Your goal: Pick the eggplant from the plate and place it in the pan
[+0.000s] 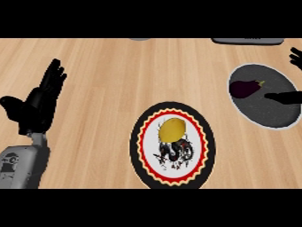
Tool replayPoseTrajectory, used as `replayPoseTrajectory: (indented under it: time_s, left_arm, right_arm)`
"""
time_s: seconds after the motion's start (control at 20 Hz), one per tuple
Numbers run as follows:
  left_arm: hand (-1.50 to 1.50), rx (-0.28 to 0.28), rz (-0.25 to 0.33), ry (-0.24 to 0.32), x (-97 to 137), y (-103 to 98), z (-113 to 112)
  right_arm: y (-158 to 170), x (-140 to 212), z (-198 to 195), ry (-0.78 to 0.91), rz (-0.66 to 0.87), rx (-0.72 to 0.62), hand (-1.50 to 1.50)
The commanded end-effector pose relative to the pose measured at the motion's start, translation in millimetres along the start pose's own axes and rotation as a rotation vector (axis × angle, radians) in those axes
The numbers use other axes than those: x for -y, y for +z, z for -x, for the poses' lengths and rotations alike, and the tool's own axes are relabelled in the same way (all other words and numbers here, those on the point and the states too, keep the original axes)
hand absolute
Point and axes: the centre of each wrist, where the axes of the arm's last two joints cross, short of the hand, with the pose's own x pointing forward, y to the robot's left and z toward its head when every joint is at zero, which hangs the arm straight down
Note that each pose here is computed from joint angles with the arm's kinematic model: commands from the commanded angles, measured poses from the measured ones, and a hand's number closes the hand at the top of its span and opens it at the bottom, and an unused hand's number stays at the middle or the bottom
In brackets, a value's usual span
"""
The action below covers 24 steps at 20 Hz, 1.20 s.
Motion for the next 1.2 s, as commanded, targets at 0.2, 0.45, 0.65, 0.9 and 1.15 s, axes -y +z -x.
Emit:
replayPoseTrajectory:
  time_s: [0.2, 0.45, 0.65, 0.9, 1.15]
  left_arm:
    - [0.00, -0.018, -0.034, -0.001, -15, 7, -1]
    - [0.00, -0.036, -0.039, 0.004, -18, -2, 3]
    - [0.00, -0.030, -0.075, -0.024, -34, 18, 24]
    - [0.00, -0.037, -0.055, -0.011, -14, 22, 9]
    - [0.00, -0.028, -0.081, -0.015, -30, 8, 4]
  right_arm:
    - [49, 63, 36, -0.282, -0.073, 0.008, -1.50]
    - [78, 115, 40, -0.338, -0.096, 0.100, -1.50]
    - [120, 153, 51, -0.335, -0.106, 0.093, -1.50]
    - [133, 162, 50, -0.322, -0.122, 0.091, -1.50]
    - [137, 165, 41, -0.267, -0.154, 0.069, -1.50]
